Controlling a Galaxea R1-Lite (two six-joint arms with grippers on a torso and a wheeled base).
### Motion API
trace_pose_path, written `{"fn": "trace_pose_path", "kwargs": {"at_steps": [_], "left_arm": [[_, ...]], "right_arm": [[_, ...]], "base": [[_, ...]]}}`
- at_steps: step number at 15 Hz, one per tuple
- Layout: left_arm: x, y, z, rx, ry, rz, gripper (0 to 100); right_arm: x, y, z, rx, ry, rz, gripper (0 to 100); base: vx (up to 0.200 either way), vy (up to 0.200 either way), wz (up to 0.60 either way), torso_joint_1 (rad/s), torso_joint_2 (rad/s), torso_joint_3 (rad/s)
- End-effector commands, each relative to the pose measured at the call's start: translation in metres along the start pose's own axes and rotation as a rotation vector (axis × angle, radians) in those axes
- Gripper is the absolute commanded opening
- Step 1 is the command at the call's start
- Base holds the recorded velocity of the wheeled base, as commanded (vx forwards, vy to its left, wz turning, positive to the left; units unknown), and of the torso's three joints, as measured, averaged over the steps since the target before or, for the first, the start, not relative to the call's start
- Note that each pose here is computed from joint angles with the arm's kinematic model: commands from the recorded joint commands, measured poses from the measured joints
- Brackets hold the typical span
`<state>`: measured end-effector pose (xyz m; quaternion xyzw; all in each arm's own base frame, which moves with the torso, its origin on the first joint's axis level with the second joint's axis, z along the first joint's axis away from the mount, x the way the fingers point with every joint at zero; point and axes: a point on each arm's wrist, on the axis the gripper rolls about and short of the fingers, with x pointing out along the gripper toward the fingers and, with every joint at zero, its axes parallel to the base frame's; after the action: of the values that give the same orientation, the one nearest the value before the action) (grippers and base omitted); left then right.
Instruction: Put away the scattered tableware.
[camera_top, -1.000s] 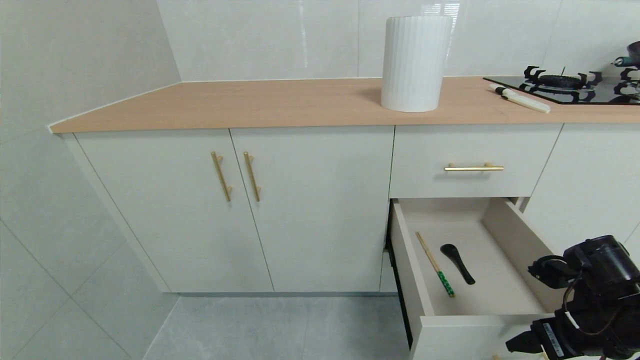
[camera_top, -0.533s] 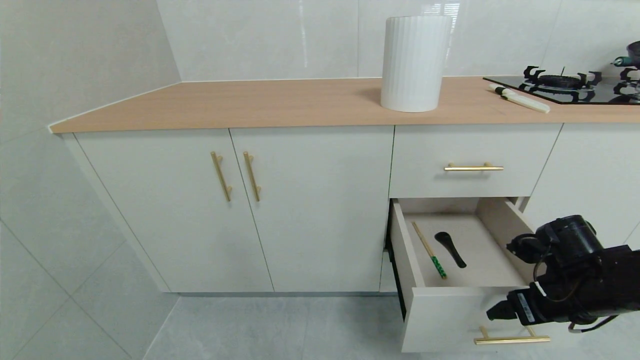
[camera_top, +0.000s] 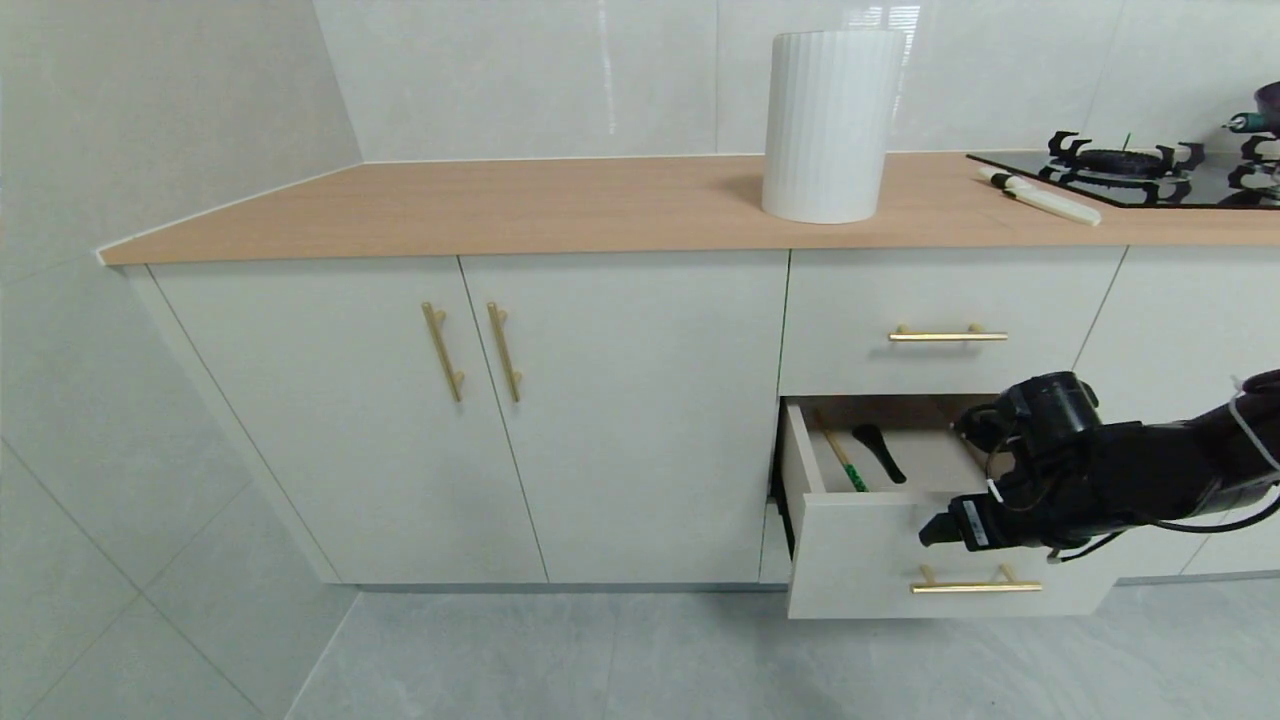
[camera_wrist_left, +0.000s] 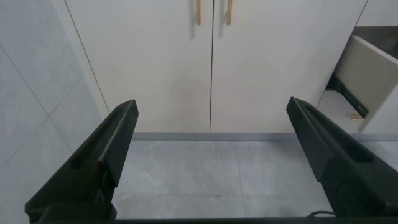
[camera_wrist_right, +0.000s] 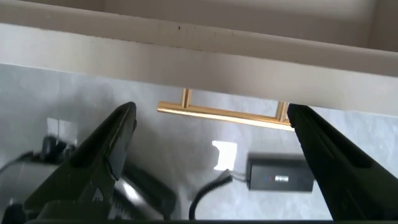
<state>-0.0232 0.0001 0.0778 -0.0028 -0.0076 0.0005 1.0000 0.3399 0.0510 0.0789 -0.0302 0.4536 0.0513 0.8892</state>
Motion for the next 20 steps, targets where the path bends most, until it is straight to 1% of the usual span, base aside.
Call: {"fn": "trace_pose_path", "kwargs": {"at_steps": [1, 4, 7, 9, 12, 13, 14, 15, 18, 20], "left_arm": [[0.000, 0.000, 0.000, -0.001, 0.000, 0.000, 100], [0.000, 0.000, 0.000, -0.001, 0.000, 0.000, 100], [0.000, 0.000, 0.000, -0.001, 0.000, 0.000, 100], [0.000, 0.000, 0.000, -0.001, 0.000, 0.000, 100], [0.000, 0.000, 0.000, -0.001, 0.000, 0.000, 100], [0.000, 0.000, 0.000, -0.001, 0.000, 0.000, 100], [0.000, 0.000, 0.000, -0.001, 0.000, 0.000, 100], [0.000, 0.000, 0.000, -0.001, 0.000, 0.000, 100], [0.000, 0.000, 0.000, -0.001, 0.000, 0.000, 100], [0.000, 0.000, 0.000, -0.001, 0.000, 0.000, 100]], "right_arm": [[0.022, -0.005, 0.013, 0.013, -0.010, -0.010, 100], [0.028, -0.017, 0.037, 0.005, -0.077, -0.028, 100], [0.038, -0.020, 0.044, 0.014, -0.090, -0.035, 100], [0.044, -0.027, 0.050, 0.032, -0.123, -0.044, 100], [0.059, -0.034, 0.059, 0.042, -0.228, -0.058, 100], [0.069, -0.036, 0.061, 0.042, -0.280, -0.060, 100], [0.072, -0.036, 0.061, 0.042, -0.294, -0.062, 100], [0.083, -0.040, 0.062, 0.046, -0.327, -0.067, 100], [0.095, -0.040, 0.064, 0.059, -0.363, -0.072, 100], [0.102, -0.040, 0.067, 0.088, -0.424, -0.088, 100]], "base": [[0.000, 0.000, 0.00, 0.000, 0.00, 0.000], [0.000, 0.000, 0.00, 0.000, 0.00, 0.000], [0.000, 0.000, 0.00, 0.000, 0.00, 0.000], [0.000, 0.000, 0.00, 0.000, 0.00, 0.000], [0.000, 0.000, 0.00, 0.000, 0.00, 0.000], [0.000, 0.000, 0.00, 0.000, 0.00, 0.000], [0.000, 0.000, 0.00, 0.000, 0.00, 0.000], [0.000, 0.000, 0.00, 0.000, 0.00, 0.000], [0.000, 0.000, 0.00, 0.000, 0.00, 0.000], [0.000, 0.000, 0.00, 0.000, 0.00, 0.000]]}}
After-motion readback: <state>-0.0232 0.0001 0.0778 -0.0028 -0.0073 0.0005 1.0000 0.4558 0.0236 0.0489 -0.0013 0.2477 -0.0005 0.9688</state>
